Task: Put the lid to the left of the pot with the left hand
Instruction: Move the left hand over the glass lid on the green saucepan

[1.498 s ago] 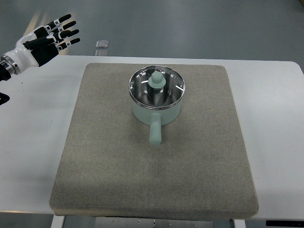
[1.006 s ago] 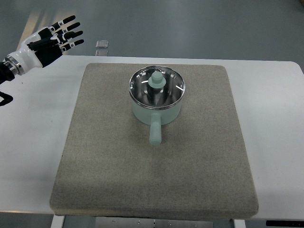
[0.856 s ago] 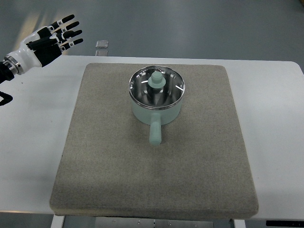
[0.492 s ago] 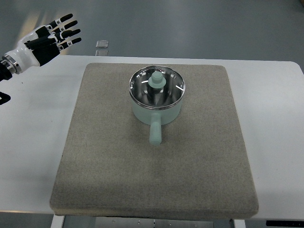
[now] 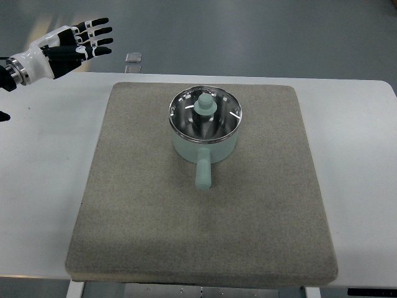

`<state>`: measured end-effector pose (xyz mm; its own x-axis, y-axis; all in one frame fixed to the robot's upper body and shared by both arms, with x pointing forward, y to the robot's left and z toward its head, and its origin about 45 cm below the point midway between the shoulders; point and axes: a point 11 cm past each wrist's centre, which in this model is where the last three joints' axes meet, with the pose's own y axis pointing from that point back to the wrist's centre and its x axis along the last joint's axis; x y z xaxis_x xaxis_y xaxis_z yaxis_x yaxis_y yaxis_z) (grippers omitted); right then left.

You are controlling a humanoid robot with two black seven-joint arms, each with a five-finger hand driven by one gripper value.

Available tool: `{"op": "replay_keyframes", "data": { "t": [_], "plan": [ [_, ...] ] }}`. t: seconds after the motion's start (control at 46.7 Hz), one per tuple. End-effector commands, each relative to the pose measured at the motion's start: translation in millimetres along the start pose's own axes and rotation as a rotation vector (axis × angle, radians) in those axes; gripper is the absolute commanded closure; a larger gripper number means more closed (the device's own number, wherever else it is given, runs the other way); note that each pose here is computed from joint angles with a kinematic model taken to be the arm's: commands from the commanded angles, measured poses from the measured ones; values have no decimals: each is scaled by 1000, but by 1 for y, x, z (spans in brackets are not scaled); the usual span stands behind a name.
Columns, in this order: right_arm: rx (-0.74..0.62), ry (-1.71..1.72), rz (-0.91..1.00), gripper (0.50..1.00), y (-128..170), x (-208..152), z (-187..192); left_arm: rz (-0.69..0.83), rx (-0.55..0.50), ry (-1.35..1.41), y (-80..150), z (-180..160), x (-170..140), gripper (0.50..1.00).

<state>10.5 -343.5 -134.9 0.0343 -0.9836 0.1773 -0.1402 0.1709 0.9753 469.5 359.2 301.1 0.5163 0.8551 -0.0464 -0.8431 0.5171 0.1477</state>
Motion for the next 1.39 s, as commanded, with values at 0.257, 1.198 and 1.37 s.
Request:
{"op": "replay_keyframes", "data": {
  "t": [0.257,1.198,1.37],
  "plan": [
    [0,0,0,579,0,0,0,-81,65,-238,-15,14,-20,506],
    [0,0,0,579,0,0,0,-340,144,-1152,-63,93,-119,514],
    [0,-1,1,577,0,0,0,-380,179,-1275,-75,93,-136,516]
  ]
}}
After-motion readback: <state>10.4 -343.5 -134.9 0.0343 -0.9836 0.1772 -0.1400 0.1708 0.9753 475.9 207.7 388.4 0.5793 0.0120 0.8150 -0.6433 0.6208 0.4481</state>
